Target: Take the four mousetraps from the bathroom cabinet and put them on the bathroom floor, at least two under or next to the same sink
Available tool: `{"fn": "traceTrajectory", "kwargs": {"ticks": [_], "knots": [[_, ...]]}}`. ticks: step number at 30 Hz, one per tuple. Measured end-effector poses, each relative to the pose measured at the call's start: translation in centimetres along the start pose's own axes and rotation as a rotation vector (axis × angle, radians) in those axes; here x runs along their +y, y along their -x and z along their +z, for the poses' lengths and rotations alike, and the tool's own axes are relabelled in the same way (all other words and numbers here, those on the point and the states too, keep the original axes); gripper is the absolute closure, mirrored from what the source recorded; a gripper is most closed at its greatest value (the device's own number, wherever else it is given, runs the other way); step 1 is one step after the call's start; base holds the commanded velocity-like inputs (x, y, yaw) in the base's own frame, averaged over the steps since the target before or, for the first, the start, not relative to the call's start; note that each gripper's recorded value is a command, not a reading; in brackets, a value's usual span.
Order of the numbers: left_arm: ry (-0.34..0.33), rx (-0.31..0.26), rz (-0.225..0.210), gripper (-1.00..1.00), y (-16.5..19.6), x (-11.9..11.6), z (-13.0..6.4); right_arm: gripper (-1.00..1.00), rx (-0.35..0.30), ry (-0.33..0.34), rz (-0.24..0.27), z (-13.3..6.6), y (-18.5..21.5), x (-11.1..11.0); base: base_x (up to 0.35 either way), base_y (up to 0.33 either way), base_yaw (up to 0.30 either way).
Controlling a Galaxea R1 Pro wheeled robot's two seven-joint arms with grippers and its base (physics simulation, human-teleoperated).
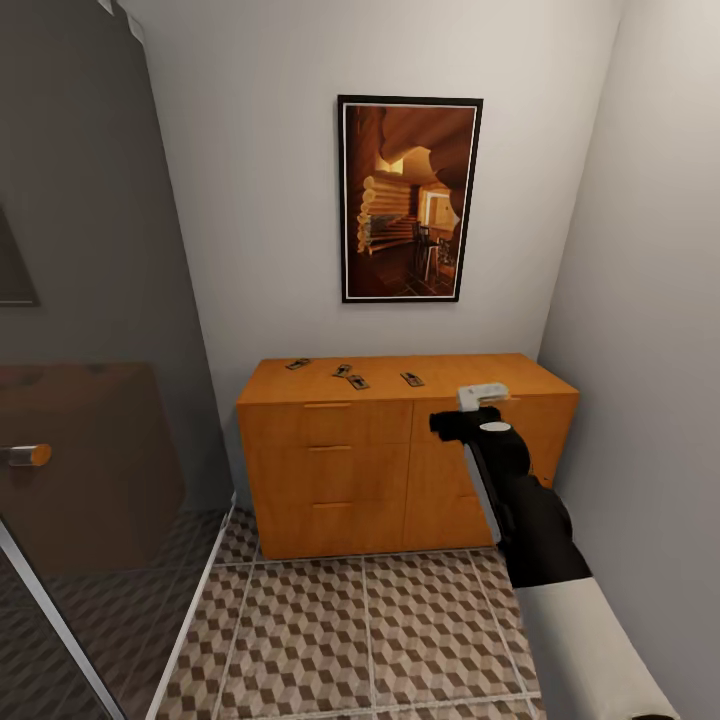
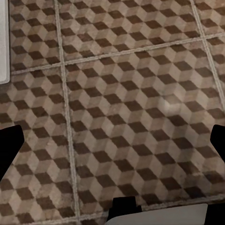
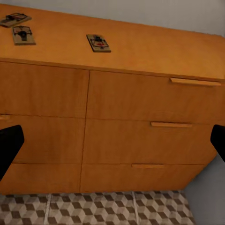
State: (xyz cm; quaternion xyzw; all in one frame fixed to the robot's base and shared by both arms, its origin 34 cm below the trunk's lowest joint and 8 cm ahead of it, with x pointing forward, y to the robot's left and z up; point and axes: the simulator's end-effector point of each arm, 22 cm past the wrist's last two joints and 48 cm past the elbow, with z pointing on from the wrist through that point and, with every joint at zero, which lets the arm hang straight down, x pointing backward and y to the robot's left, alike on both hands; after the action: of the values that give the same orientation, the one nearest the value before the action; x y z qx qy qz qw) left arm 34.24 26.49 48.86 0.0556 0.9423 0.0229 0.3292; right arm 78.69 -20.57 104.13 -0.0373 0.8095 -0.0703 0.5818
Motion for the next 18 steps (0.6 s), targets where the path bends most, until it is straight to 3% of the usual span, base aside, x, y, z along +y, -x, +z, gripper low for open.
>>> {"fn": "traceTrajectory", "kwargs": {"ticks": [9,18], "knots": [[0.001,0.001,0.000,-1.00,0.0,0.1,0.0,-1.00,0.055,0.024,-0.037,3.9,5.3,1.7,0.000,0.000,0.000],[0.000,0.012,0.000,-1.00,-0.5,0.0,-0.1,-1.00,0.041,0.023,-0.050,4.5,9.5,1.6,0.033,0.000,0.000]]}}
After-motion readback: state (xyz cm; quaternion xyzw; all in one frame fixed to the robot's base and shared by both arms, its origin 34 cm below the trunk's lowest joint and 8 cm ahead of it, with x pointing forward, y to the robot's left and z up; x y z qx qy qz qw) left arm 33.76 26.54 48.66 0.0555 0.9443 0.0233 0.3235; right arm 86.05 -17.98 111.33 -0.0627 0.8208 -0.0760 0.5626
